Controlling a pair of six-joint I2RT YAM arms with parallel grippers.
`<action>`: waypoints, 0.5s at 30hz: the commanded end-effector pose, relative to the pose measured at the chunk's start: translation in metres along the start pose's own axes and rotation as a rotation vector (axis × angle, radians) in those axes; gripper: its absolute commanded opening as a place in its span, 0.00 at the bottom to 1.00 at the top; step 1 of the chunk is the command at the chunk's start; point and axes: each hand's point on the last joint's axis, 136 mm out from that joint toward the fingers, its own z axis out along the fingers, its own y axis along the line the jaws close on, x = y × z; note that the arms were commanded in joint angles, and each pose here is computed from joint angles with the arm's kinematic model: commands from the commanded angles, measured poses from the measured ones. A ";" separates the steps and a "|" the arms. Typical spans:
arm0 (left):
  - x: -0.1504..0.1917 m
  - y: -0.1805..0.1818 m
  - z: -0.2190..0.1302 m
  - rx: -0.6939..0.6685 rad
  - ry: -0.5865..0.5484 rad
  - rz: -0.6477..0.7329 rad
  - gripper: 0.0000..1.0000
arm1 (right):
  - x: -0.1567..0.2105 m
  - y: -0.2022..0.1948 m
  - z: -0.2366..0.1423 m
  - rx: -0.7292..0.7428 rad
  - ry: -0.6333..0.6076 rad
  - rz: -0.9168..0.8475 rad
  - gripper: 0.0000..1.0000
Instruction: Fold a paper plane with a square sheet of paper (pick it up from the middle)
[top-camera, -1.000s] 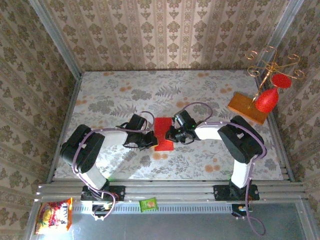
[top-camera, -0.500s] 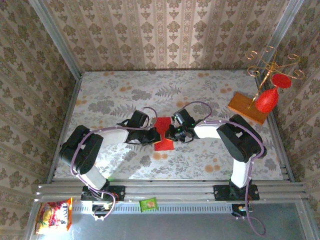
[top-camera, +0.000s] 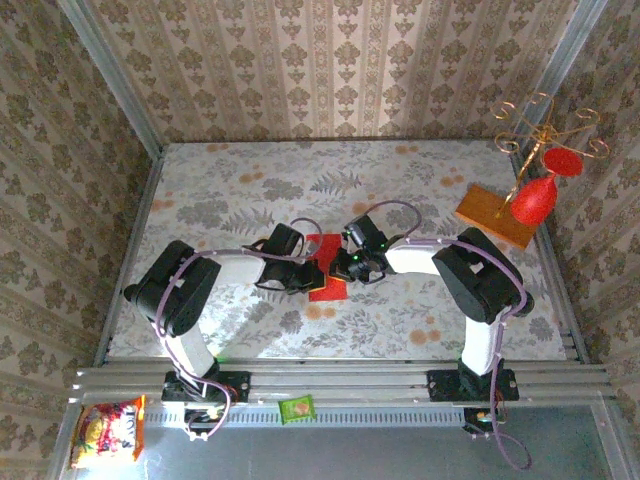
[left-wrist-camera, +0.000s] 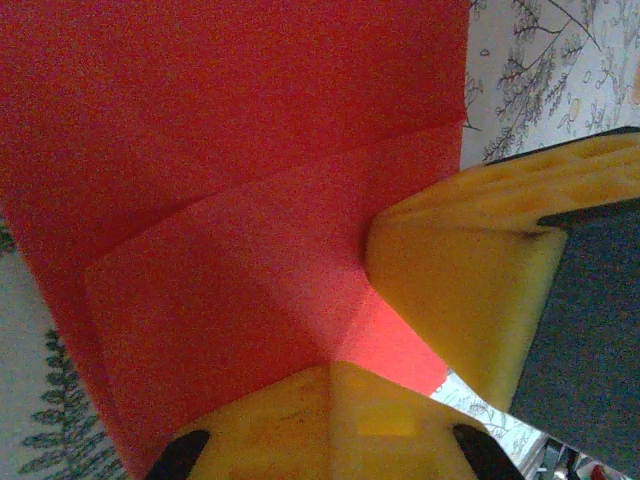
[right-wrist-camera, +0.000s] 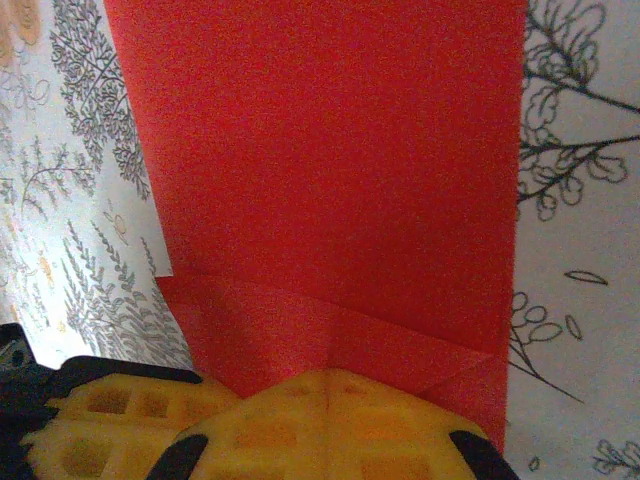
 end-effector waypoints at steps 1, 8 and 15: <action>0.041 0.029 -0.005 -0.084 0.105 -0.041 0.00 | 0.009 -0.041 0.005 0.162 0.030 0.044 0.03; 0.061 0.045 -0.030 -0.130 0.066 -0.089 0.00 | 0.007 -0.044 0.003 0.182 0.028 0.024 0.03; 0.018 0.002 -0.061 -0.042 -0.093 0.012 0.10 | -0.004 0.000 -0.008 0.028 0.007 -0.032 0.10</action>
